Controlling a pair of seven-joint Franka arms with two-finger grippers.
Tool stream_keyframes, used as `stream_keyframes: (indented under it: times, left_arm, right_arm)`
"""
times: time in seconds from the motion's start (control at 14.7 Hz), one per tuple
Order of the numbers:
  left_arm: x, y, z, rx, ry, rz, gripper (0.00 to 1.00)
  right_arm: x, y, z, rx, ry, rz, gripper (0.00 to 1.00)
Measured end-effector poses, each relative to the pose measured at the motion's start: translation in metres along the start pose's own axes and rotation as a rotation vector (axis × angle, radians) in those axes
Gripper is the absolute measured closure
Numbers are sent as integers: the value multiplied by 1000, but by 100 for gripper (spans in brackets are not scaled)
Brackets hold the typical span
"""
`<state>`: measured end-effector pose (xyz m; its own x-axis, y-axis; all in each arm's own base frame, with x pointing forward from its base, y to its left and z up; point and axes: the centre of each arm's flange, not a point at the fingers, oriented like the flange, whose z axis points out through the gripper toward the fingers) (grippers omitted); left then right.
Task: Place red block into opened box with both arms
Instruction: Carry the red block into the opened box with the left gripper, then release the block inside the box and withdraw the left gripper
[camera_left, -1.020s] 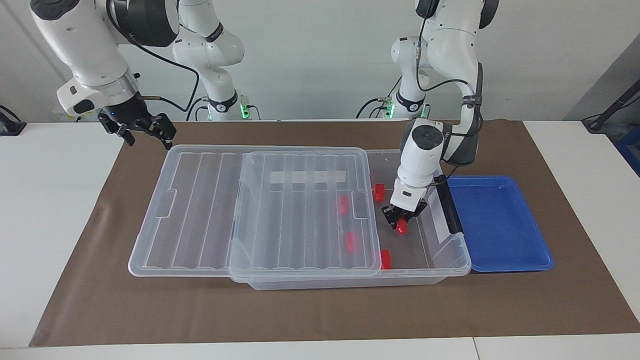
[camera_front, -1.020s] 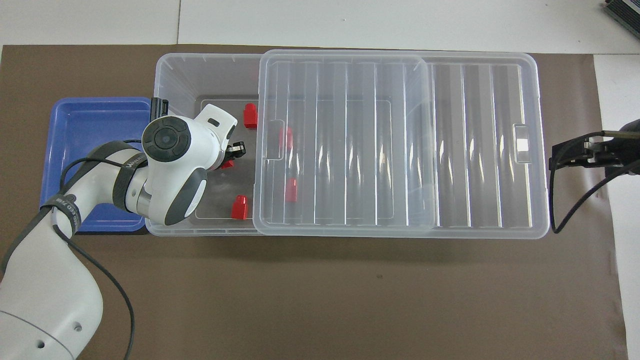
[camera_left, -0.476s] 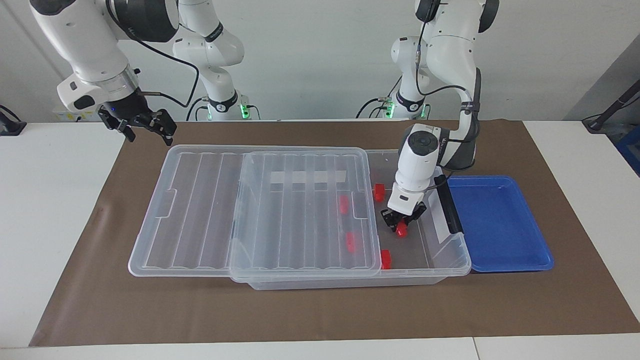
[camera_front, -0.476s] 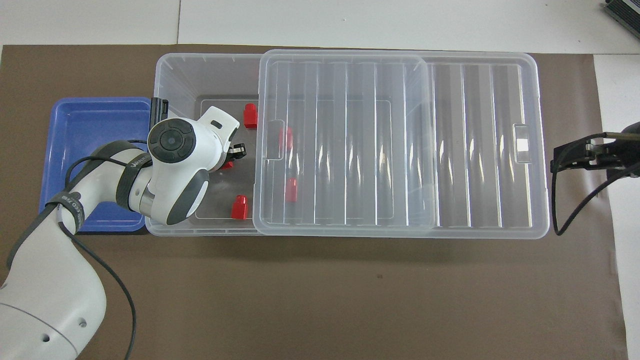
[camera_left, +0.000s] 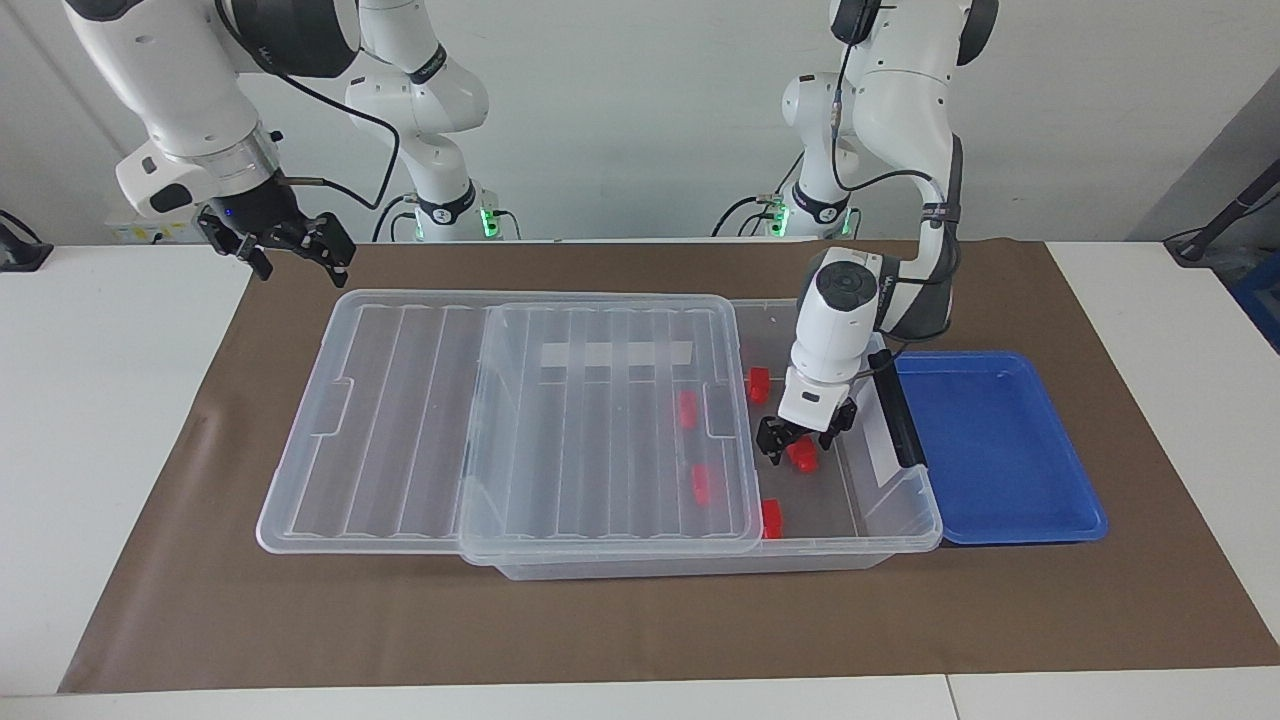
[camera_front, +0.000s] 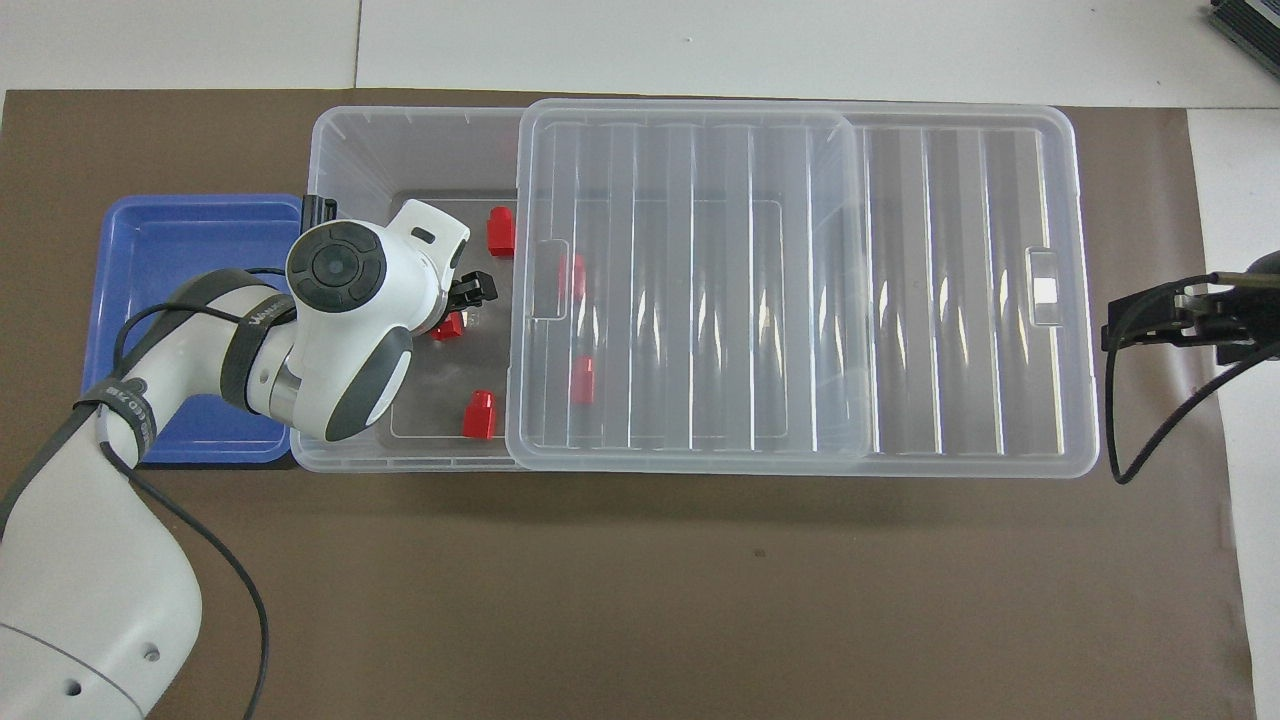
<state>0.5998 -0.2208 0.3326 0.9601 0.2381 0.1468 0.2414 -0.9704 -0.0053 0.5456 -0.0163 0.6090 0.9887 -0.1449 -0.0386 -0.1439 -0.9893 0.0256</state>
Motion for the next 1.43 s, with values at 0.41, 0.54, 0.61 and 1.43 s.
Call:
stream_keyframes:
  times: [0.41,0.54,0.61,1.43]
  left_arm:
    - [-4,-5,-60,47,-6,-18,0]
    - [-5,-9,-77,57,-18,-44,0]
    - [-2,-16,-87,56,-26,-67,0]
    - [48,-110,-225,40,-108,-53,0]
  right_arm:
    - [-1,-6,-1,0,1,-10,0]
    - [-1,-6,-1,0,1,-10,0]
    - [-1,-6,-1,0,1,-10,0]
    - [-1,-6,-1,0,1,-10,0]
